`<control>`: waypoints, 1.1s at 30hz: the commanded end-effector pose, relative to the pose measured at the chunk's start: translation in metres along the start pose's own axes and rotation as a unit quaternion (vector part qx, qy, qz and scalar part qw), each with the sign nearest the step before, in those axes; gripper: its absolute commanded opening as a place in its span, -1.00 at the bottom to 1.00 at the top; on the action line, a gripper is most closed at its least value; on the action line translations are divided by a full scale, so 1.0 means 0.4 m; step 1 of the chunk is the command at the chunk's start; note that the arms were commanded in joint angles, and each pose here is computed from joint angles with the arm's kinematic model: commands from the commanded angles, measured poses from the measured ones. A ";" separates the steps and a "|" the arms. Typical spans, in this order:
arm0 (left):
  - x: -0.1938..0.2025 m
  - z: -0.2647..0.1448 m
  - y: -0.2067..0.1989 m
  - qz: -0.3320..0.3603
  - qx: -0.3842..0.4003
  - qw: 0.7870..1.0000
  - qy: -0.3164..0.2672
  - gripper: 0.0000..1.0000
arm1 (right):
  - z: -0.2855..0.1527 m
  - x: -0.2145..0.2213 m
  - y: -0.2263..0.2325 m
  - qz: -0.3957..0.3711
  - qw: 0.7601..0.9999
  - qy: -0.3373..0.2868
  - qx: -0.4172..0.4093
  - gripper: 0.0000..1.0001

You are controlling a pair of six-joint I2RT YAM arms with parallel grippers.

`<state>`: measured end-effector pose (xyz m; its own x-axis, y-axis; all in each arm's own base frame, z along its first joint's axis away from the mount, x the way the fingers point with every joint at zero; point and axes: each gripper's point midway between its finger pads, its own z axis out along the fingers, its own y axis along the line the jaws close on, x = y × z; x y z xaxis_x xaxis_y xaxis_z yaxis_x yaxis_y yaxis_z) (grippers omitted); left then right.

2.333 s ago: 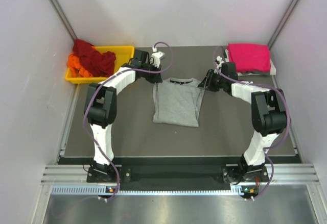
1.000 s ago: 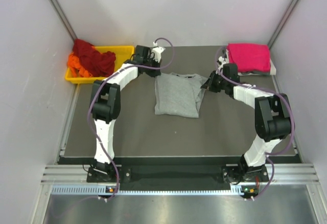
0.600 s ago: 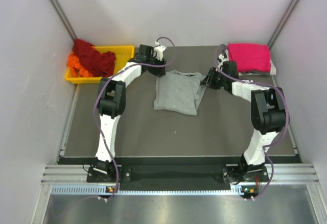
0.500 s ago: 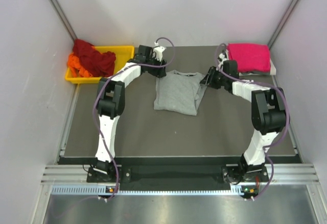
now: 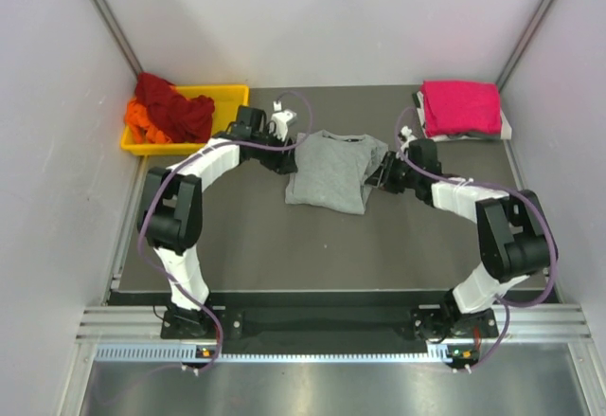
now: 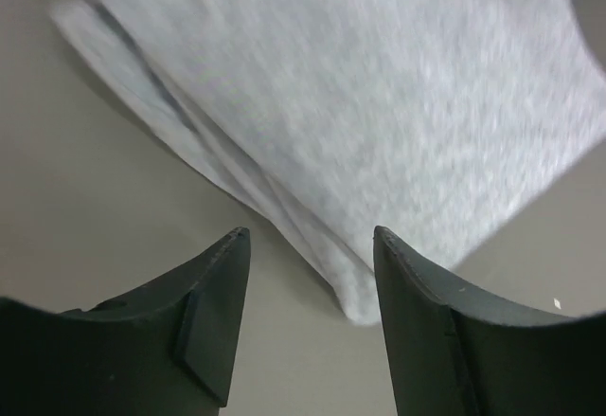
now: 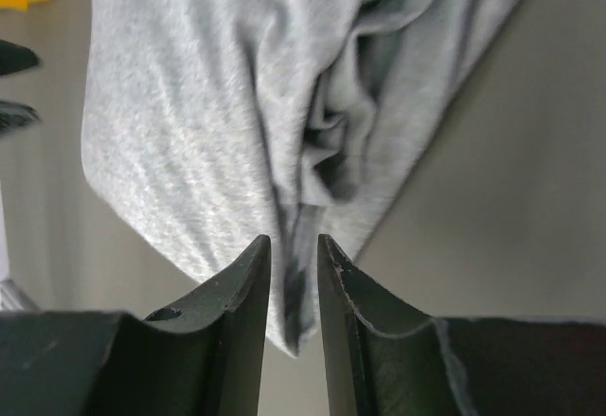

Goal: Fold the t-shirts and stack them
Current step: Fold the tshirt

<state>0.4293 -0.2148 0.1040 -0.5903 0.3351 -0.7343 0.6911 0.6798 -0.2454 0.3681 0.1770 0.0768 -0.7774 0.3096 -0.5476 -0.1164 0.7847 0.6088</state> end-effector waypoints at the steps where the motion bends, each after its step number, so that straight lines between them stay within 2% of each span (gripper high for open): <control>1: 0.090 0.001 -0.071 0.002 0.057 0.998 0.034 0.20 | 0.027 0.002 0.065 0.001 0.999 -0.005 -0.046 -0.46; 5: 0.146 0.018 -0.091 -0.004 0.071 0.996 0.053 0.22 | 0.058 -0.001 0.062 0.017 0.998 -0.009 -0.052 -0.48; 8: 0.180 0.036 -0.086 -0.014 0.072 0.995 0.068 0.13 | 0.075 -0.002 0.056 0.023 0.998 -0.010 -0.052 -0.49; 9: 0.191 0.042 -0.088 -0.018 0.077 0.994 0.073 -0.06 | 0.080 -0.002 0.058 0.024 0.998 -0.008 -0.056 -0.49; 13: 0.196 0.044 -0.097 -0.025 0.088 0.993 0.075 -0.60 | 0.096 0.003 0.053 0.036 0.997 -0.008 -0.060 -0.49; 19: 0.193 0.041 -0.096 -0.015 0.088 0.993 0.073 -1.00 | 0.107 -0.025 0.056 0.041 0.996 -0.028 -0.076 -0.40; 29: 0.205 0.046 -0.091 -0.016 0.084 0.993 0.079 -1.00 | 0.085 -0.056 0.065 0.086 0.985 -0.059 -0.135 -0.46; 33: 0.204 0.043 -0.097 -0.016 0.088 0.993 0.078 -1.00 | 0.092 -0.054 0.058 0.093 0.985 -0.059 -0.136 -0.73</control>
<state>0.3637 -0.2217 0.0397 -0.6818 0.4145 -0.6028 0.7027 0.6000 -0.3823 0.3972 0.2051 0.0667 -0.7519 0.4864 -0.4451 -0.0958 0.5873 0.8037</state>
